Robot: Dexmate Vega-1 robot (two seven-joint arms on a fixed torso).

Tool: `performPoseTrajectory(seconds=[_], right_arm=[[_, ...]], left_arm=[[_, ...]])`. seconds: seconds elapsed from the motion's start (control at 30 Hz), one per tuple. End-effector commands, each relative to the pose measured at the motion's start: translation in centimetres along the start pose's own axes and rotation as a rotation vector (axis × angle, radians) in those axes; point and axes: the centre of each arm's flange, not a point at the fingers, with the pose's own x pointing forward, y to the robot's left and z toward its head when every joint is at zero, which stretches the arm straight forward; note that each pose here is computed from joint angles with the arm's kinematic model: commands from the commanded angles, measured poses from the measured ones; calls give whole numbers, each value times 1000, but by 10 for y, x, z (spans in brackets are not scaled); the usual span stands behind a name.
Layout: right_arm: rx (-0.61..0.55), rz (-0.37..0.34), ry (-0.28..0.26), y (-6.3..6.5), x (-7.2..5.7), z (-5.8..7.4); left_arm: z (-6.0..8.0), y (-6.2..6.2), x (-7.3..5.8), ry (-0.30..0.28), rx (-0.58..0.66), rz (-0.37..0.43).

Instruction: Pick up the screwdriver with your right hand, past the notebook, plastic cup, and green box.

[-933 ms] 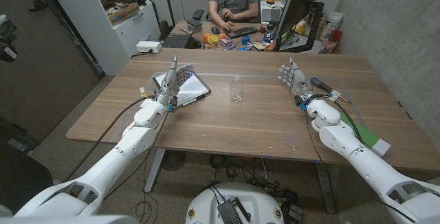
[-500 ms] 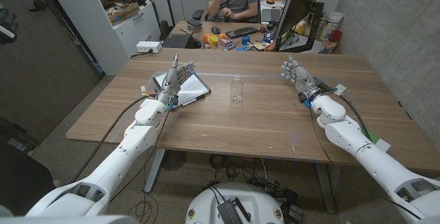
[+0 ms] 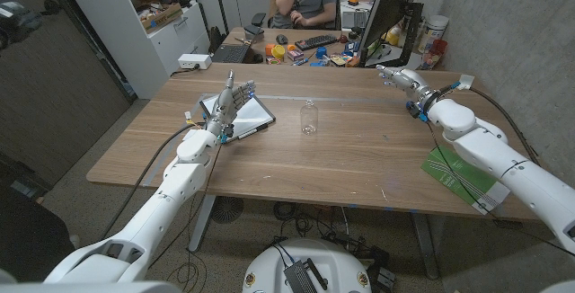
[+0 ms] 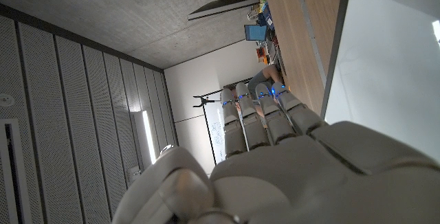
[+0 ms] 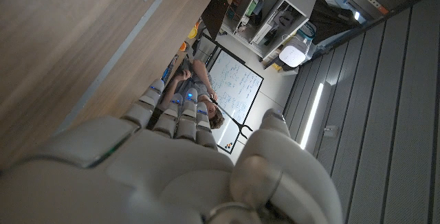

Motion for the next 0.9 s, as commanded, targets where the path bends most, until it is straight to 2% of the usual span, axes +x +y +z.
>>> performPoseTrajectory(seconds=[0.03,0.1,0.2,0.6,0.9], right_arm=[[-526,-50,159,-47,0,30],[-609,-73,183,-47,-1,33],[-630,-71,210,-48,0,28],[-833,-54,331,-50,9,13],[-878,9,422,-37,14,-13]], left_arm=[[6,0,1,-14,6,-6],[6,-1,2,-14,4,-8],[7,-2,3,-14,9,-14],[15,-2,1,-29,24,-21],[23,-4,2,-50,30,-32]])
